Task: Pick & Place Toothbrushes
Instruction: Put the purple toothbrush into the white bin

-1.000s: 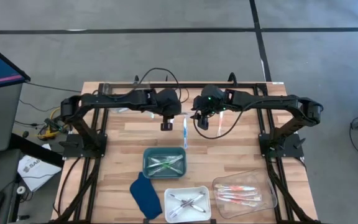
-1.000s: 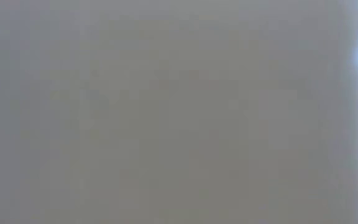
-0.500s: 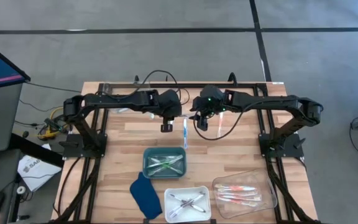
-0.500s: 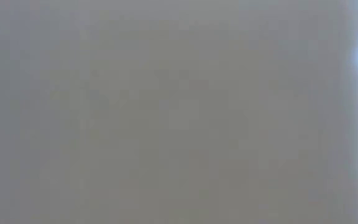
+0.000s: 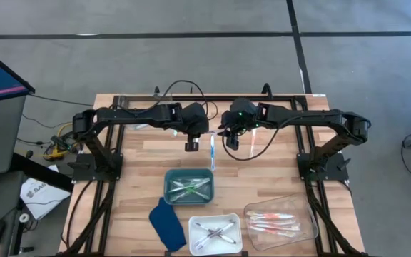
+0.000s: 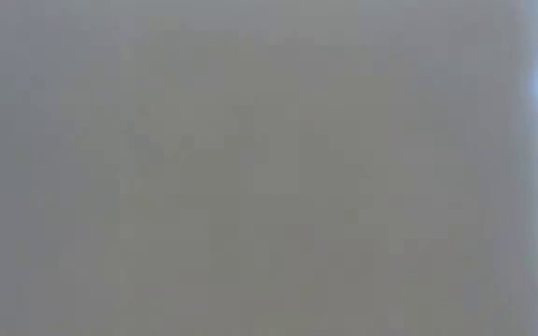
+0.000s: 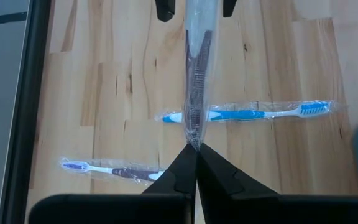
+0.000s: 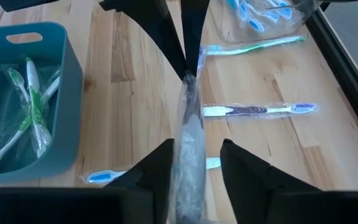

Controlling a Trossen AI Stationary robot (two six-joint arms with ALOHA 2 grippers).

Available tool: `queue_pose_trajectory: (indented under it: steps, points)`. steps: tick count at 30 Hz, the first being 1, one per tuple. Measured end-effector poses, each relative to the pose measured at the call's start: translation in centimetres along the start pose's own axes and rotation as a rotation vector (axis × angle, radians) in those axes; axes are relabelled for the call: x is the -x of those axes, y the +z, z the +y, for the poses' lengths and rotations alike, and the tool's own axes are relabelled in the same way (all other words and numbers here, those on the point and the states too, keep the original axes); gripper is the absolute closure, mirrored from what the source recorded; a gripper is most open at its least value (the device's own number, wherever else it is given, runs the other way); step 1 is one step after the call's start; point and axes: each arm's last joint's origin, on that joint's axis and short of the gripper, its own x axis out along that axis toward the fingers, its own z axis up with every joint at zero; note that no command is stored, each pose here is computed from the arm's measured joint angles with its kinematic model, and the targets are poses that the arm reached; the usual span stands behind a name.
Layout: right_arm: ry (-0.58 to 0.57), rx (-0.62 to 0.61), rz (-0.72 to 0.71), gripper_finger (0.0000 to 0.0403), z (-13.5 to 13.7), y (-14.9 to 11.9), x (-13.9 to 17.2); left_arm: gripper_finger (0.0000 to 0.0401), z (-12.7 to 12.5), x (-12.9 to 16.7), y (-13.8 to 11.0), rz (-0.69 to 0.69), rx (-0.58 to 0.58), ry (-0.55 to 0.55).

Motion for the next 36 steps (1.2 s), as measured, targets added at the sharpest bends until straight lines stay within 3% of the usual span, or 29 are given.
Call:
queue_pose_trajectory:
  steps: [24, 32, 36]
  points:
    - [0.002, 0.005, 0.016, 0.0383, 0.02, -0.15, 0.0, 0.04, -0.01, 0.04, -0.05, 0.004, -0.002, -0.001]
    - [0.002, 0.004, 0.023, 0.0371, 0.02, -0.22, 0.0, 0.04, -0.02, 0.04, -0.04, 0.004, -0.004, -0.001]
    - [0.003, 0.003, 0.028, 0.0385, 0.03, -0.27, 0.0, 0.0398, 0.04, 0.03, -0.05, 0.004, -0.003, 0.004]
